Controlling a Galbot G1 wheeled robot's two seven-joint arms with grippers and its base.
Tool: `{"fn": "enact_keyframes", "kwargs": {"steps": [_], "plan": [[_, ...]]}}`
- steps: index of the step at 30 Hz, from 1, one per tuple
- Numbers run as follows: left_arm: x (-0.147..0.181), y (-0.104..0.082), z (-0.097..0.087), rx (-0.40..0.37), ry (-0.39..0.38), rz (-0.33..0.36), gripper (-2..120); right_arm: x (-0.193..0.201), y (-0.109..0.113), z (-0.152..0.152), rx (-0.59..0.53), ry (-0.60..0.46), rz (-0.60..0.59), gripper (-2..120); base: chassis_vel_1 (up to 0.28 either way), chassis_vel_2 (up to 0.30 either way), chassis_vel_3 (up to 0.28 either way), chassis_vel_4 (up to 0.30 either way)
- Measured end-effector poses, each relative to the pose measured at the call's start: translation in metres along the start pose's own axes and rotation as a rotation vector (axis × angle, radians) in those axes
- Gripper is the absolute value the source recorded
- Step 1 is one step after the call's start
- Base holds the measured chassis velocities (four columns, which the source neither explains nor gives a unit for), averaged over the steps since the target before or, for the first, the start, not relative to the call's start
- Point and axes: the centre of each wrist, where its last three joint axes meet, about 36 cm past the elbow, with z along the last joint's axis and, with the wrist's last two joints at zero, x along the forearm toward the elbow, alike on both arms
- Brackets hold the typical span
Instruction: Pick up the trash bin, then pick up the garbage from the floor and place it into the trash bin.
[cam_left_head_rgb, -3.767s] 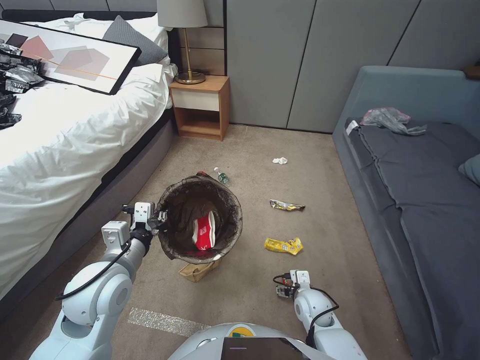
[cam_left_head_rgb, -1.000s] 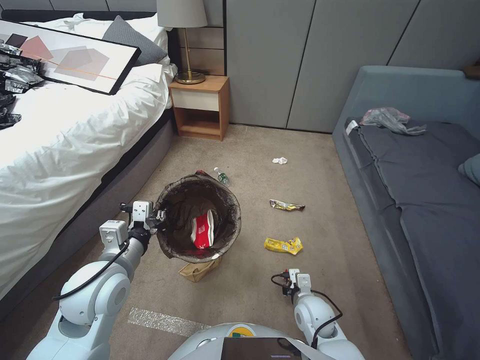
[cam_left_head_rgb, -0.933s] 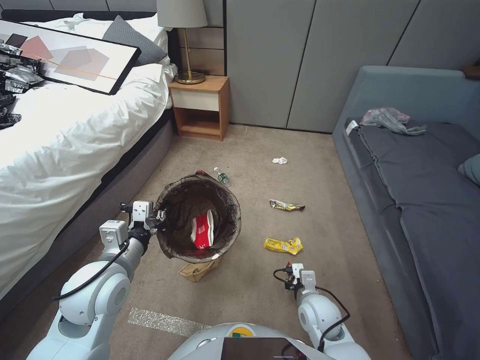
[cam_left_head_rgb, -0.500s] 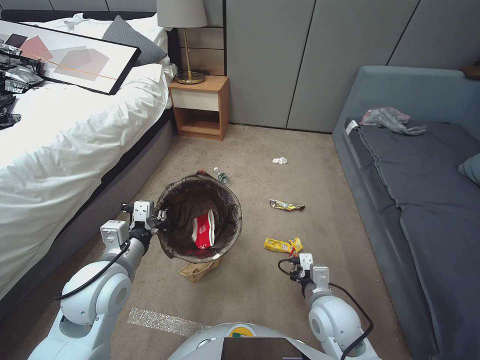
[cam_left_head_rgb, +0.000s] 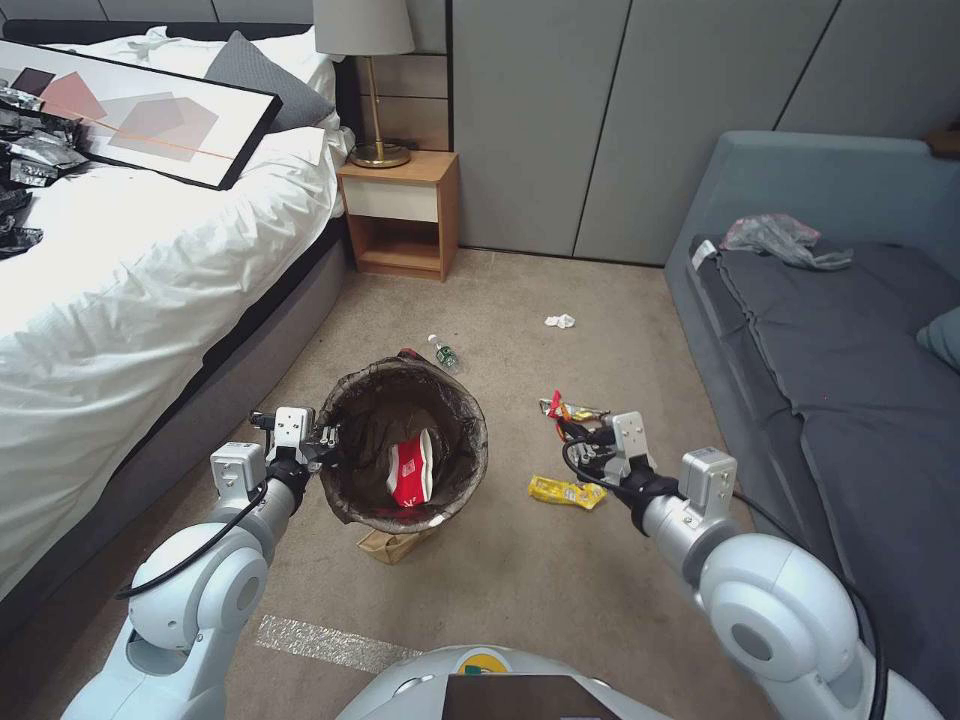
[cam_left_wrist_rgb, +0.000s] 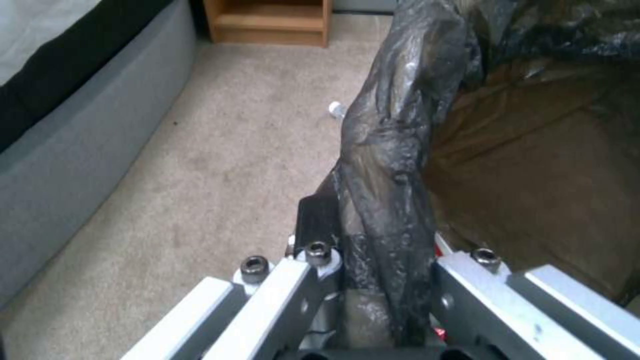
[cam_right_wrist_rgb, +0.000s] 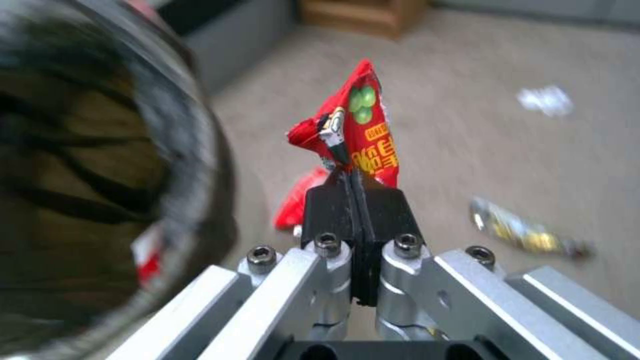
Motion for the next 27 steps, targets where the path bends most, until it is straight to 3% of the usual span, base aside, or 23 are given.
{"fn": "enact_keyframes", "kwargs": {"steps": [8,17,19,27], "plan": [[-0.001,-0.001,0.002,0.001,0.007,0.002,0,0.000,-0.013,-0.028,0.098,-0.021,-0.136,0,0.000,0.000,0.000,0.000],[-0.003,0.000,0.004,0.002,0.013,0.000,0,-0.003,-0.017,-0.065,0.214,-0.120,-0.307,0,0.000,0.000,0.000,0.000],[-0.004,0.000,0.005,0.001,0.015,-0.003,0,-0.005,-0.012,-0.088,0.249,-0.150,-0.415,0,0.000,0.000,0.000,0.000],[-0.008,0.000,0.008,0.002,0.019,-0.003,0,-0.019,-0.003,-0.108,0.351,-0.091,-0.575,0,0.000,0.000,0.000,0.000]]}}
